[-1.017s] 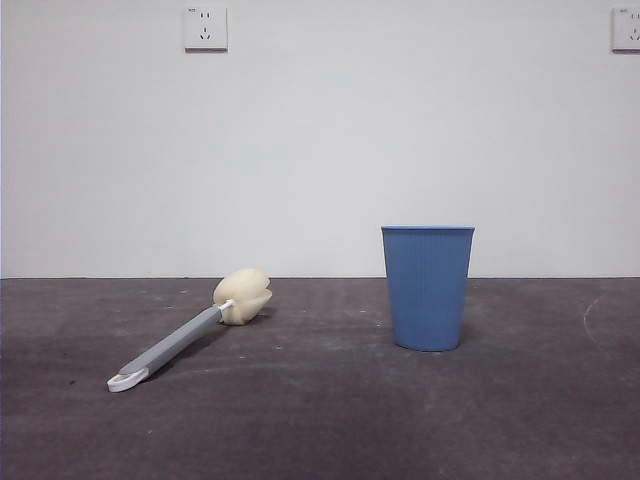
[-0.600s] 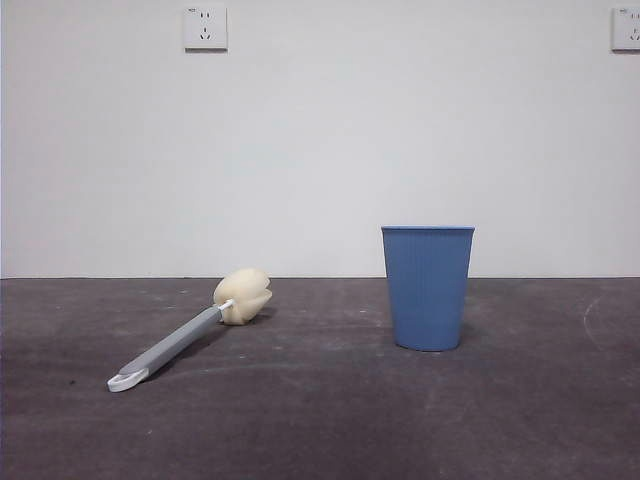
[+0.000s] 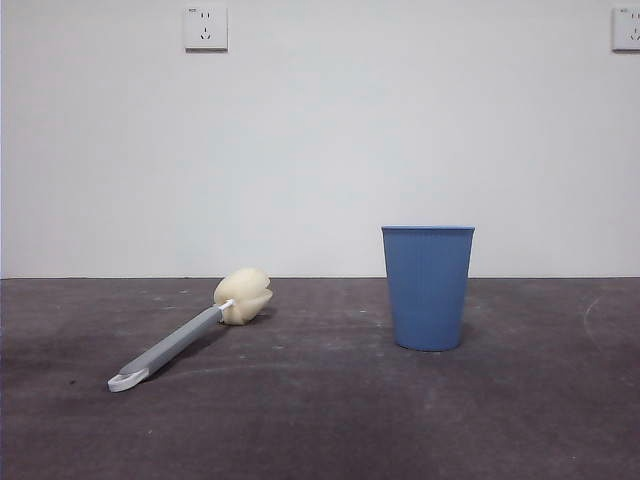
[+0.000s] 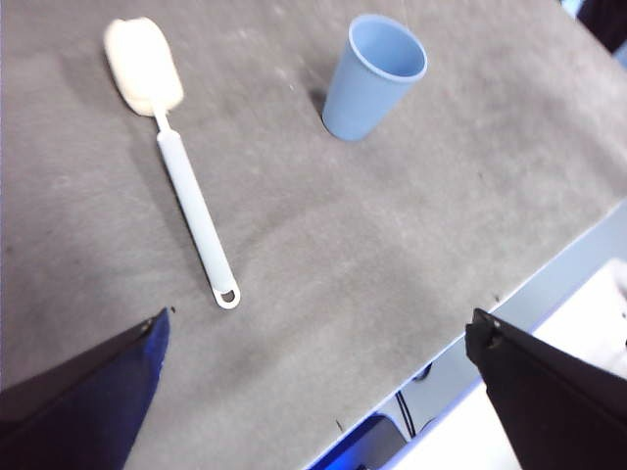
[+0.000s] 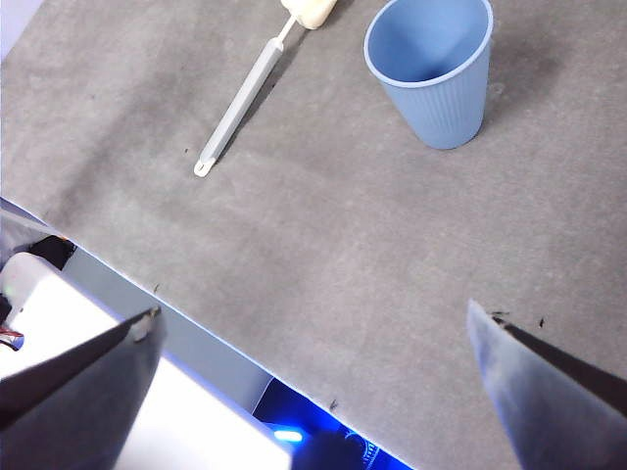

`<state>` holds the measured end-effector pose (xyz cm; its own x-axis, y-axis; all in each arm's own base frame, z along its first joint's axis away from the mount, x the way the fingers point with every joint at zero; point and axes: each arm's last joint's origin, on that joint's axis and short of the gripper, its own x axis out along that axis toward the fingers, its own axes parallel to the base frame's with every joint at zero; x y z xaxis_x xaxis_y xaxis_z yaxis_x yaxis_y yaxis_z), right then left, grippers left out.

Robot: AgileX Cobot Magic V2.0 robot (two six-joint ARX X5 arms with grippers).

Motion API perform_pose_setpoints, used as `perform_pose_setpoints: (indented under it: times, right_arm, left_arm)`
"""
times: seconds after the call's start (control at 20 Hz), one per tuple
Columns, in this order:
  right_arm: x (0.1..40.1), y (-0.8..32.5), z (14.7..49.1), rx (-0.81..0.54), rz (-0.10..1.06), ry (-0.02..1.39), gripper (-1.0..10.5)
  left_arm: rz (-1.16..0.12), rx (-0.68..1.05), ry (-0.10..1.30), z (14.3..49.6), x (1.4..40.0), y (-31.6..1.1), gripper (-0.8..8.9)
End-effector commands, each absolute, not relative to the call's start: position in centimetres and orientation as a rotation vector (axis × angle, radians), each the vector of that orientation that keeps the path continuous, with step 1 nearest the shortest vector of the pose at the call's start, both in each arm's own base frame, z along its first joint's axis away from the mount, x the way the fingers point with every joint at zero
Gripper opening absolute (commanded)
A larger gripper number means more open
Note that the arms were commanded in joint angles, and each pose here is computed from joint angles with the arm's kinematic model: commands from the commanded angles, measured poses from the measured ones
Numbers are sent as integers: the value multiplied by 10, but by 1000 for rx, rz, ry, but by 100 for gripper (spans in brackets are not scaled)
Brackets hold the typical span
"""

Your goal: Pick up the cup brush,pick up the cup,insert the brush into the cup,clean the cup,put the cup brush back,put the cup back to the fixed position on the table

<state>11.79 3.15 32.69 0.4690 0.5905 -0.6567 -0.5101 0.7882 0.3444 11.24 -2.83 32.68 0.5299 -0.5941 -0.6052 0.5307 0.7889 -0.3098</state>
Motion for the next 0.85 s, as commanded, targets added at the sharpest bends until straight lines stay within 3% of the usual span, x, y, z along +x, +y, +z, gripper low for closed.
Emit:
perform_pose_setpoints:
  times: [0.05,0.6,0.85]
  right_arm:
    - [118,32,328,107,677,841,658]
    - [126,33,324,144,661,887,658]
    - [126,33,324,143,661,886,658]
  left_arm:
    - [-666,-65,774,325,127,-36,571]
    - [-420,139,941,263,210,-127,569]
    - [-340,159,1011,226,237,-145,564]
